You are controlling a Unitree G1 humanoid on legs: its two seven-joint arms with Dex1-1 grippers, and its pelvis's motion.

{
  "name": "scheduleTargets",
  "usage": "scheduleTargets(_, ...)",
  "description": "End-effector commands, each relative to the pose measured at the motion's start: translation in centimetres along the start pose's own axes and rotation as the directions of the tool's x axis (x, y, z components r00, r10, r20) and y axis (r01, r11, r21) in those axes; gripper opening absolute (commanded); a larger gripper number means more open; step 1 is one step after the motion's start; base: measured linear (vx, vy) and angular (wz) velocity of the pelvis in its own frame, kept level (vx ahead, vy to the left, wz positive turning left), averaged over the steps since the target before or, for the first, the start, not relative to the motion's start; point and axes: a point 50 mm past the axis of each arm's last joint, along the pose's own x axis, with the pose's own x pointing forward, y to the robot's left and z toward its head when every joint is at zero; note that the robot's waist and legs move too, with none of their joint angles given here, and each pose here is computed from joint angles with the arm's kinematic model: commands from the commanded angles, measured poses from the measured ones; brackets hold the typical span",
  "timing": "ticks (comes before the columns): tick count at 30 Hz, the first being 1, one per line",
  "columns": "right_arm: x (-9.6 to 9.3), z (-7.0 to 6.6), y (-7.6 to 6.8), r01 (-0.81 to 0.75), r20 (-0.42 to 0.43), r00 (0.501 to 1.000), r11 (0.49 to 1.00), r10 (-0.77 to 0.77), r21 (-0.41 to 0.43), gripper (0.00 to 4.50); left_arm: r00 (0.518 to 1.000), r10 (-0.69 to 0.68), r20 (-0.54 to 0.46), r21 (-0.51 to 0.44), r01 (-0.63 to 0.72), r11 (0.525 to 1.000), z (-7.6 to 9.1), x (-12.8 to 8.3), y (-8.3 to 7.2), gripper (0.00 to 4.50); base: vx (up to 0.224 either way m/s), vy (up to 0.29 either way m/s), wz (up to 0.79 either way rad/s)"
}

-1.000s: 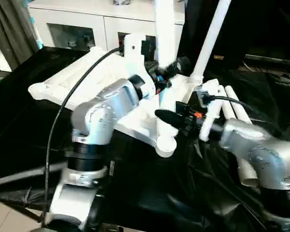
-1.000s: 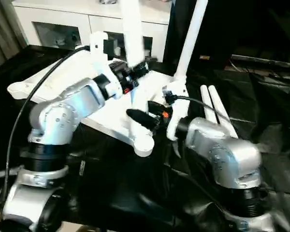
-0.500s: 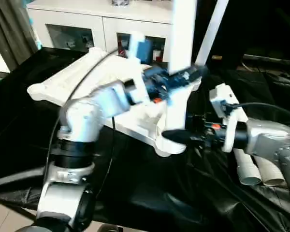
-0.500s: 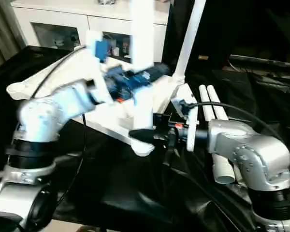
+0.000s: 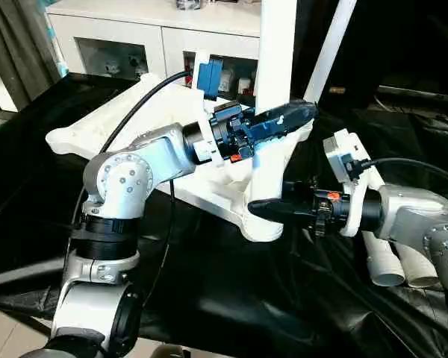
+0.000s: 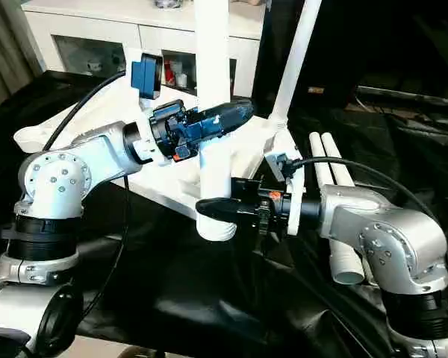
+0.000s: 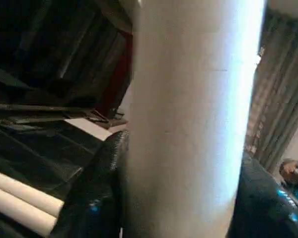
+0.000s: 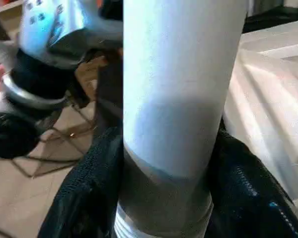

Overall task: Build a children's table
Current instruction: Pick table leg

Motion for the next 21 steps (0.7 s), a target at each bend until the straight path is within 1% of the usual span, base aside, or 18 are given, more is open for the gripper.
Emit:
scheduleTargets(1,0.1,-0.1,0.0,0.012,-0.004,1.000,1.000,-0.012,-0.008,2.08,0.999,0.029,0.046,0.055,-0.031,0.998,1.4,0.3,-0.1,2.88,0.000,0.000,0.00)
scheduleTargets(2,0.1,-0.1,0.0,0.017,-0.003,1.000,1.000,-0.017,-0.008,2.08,0.998,0.039,0.049,0.063,-0.042,0.997,1.4,0.3,0.0,2.88,0.000,0.000,0.00)
scheduleTargets(4,0.3,-0.1,-0.2,0.043,0.000,0.999,0.999,-0.043,-0.014,2.06,0.987,0.145,0.063,0.080,-0.150,0.985,1.5,0.5,0.7,2.95,0.000,0.000,0.00)
scheduleTargets(5,0.3,-0.1,-0.2,0.045,-0.001,0.999,0.999,-0.045,-0.014,2.06,0.987,0.150,0.063,0.081,-0.154,0.985,1.5,0.5,0.8,2.95,0.000,0.000,0.00)
scheduleTargets(6,0.4,-0.2,-0.4,0.063,-0.003,0.998,0.998,-0.063,-0.021,2.06,0.978,0.195,0.068,0.091,-0.201,0.975,1.4,0.5,1.1,2.95,0.000,0.000,0.00)
scheduleTargets(8,0.9,-0.3,-0.8,0.125,-0.015,0.992,0.991,-0.126,-0.045,2.05,0.938,0.344,0.051,0.121,-0.348,0.930,0.9,0.6,2.0,2.95,0.000,0.000,0.00)
scheduleTargets(9,0.9,-0.3,-0.8,0.125,-0.015,0.992,0.991,-0.126,-0.045,2.05,0.938,0.344,0.051,0.121,-0.348,0.930,0.9,0.6,2.0,2.95,0.000,0.000,0.00)
scheduleTargets(10,1.4,-0.3,-1.2,0.181,-0.023,0.983,0.981,-0.182,-0.064,2.05,0.862,0.506,0.035,0.154,-0.505,0.849,0.4,0.7,3.0,2.95,0.000,0.000,0.00)
scheduleTargets(11,1.4,-0.3,-1.2,0.181,-0.023,0.983,0.981,-0.182,-0.064,2.05,0.862,0.506,0.035,0.154,-0.505,0.849,0.4,0.7,3.0,2.95,0.000,0.000,0.00)
scheduleTargets(12,1.9,-0.3,-1.7,0.242,-0.021,0.970,0.968,-0.244,-0.069,2.04,0.822,0.567,0.044,0.178,-0.565,0.805,0.1,0.9,3.1,2.95,0.000,0.000,0.00)
scheduleTargets(14,2.3,-0.3,-2.1,0.286,-0.018,0.958,0.956,-0.288,-0.073,2.03,0.801,0.597,0.048,0.196,-0.594,0.781,-0.1,1.1,3.1,2.95,0.000,0.000,0.00)
scheduleTargets(15,2.3,-0.3,-2.1,0.289,-0.018,0.957,0.955,-0.291,-0.073,2.02,0.799,0.600,0.049,0.197,-0.596,0.778,-0.1,1.1,3.1,2.95,0.000,0.000,0.00)
scheduleTargets(17,2.6,-0.2,-2.3,0.306,-0.014,0.951,0.949,-0.308,-0.078,2.01,0.782,0.622,0.053,0.200,-0.618,0.760,-0.2,1.2,3.2,2.66,0.000,0.000,0.00)
scheduleTargets(19,2.9,-0.1,-2.5,0.332,-0.003,0.943,0.940,-0.333,-0.084,2.01,0.764,0.642,0.057,0.196,-0.639,0.743,-0.3,1.4,3.2,2.53,0.000,0.000,0.00)
scheduleTargets(21,3.1,0.0,-2.6,0.343,0.003,0.939,0.935,-0.344,-0.087,2.01,0.758,0.649,0.062,0.190,-0.647,0.738,-0.4,1.5,3.2,2.23,0.000,0.000,0.00)
